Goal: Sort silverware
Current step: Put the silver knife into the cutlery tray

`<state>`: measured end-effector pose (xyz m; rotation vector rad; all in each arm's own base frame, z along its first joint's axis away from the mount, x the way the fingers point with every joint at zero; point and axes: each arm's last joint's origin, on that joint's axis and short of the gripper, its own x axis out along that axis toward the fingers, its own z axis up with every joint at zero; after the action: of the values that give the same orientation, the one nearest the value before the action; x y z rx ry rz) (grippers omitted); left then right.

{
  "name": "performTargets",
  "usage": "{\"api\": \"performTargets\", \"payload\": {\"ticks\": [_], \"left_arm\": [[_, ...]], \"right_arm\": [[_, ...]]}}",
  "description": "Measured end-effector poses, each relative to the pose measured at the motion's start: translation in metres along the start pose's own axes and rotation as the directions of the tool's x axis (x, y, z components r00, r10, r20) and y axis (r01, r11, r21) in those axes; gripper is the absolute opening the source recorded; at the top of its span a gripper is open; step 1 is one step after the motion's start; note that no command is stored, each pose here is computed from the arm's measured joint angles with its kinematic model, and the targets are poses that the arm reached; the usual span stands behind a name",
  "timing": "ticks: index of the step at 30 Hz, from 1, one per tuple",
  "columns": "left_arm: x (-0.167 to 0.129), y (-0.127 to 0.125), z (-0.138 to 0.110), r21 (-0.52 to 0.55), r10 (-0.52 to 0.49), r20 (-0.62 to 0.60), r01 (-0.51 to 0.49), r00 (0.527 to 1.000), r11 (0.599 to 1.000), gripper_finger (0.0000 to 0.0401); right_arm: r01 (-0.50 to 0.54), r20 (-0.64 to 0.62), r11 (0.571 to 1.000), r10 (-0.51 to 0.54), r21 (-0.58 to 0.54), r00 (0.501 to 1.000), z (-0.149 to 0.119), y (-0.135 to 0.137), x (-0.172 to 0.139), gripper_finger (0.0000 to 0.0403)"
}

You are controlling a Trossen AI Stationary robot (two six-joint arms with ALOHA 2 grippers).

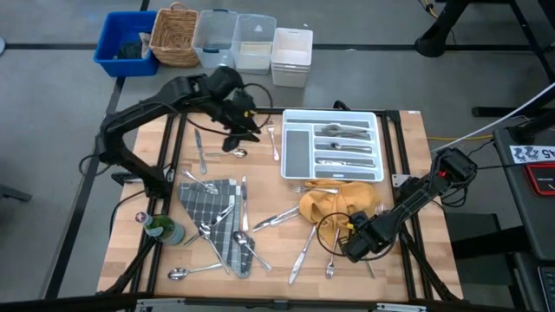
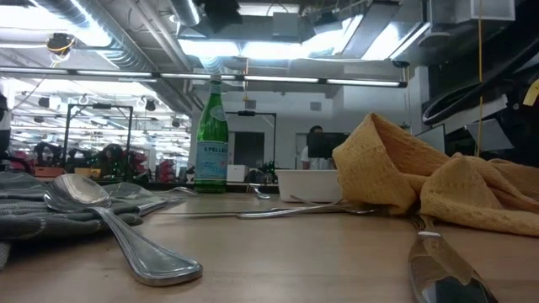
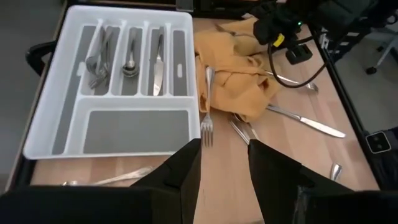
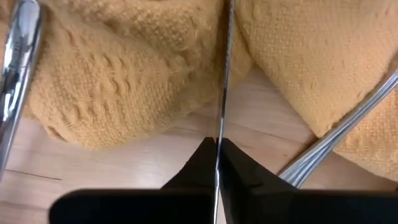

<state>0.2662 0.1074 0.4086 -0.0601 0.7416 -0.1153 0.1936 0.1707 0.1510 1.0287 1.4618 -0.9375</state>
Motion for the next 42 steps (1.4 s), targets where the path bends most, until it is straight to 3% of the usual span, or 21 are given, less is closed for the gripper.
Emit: {"api": "performTargets", "payload": {"ticks": [9,15,24,28,32,42], "left_arm": [[-0.042,-0.013,-0.035,-0.084,0.106,0.056,-0.101,0.993,0.991,0.0123],[-0.045,-0.02,-0.072,-0.186,0.179,0.065,-0.165,0.982,0.969,0.0123],[-0.028,-0.027,-0.115,-0.277,0.213,0.16,-0.164,0.964,0.947,0.0123],[-0.018,-0.029,-0.125,-0.283,0.211,0.202,-0.149,0.956,0.947,0.0123],[-0.01,-0.029,-0.127,-0.274,0.203,0.243,-0.133,0.949,0.952,0.0123],[0.002,-0.039,-0.125,-0.268,0.156,0.29,-0.076,0.944,0.96,0.0123]], "right_arm": [[-0.015,-0.066,0.999,0.012,-0.032,0.998,-0.005,0.006,-0.008,0.0005],[-0.026,-0.093,0.996,0.018,-0.089,0.995,-0.012,0.015,-0.029,0.0003],[0.166,0.001,0.961,-0.17,-0.222,0.986,-0.011,0.011,-0.096,0.0002],[0.25,0.158,0.907,-0.207,-0.34,0.966,0.003,0.009,-0.127,0.0002],[0.242,0.311,0.811,-0.078,-0.532,0.947,0.024,0.015,-0.141,0.0002],[0.484,0.471,0.573,-0.184,-0.662,0.863,0.11,0.016,-0.147,0.0001]]}}
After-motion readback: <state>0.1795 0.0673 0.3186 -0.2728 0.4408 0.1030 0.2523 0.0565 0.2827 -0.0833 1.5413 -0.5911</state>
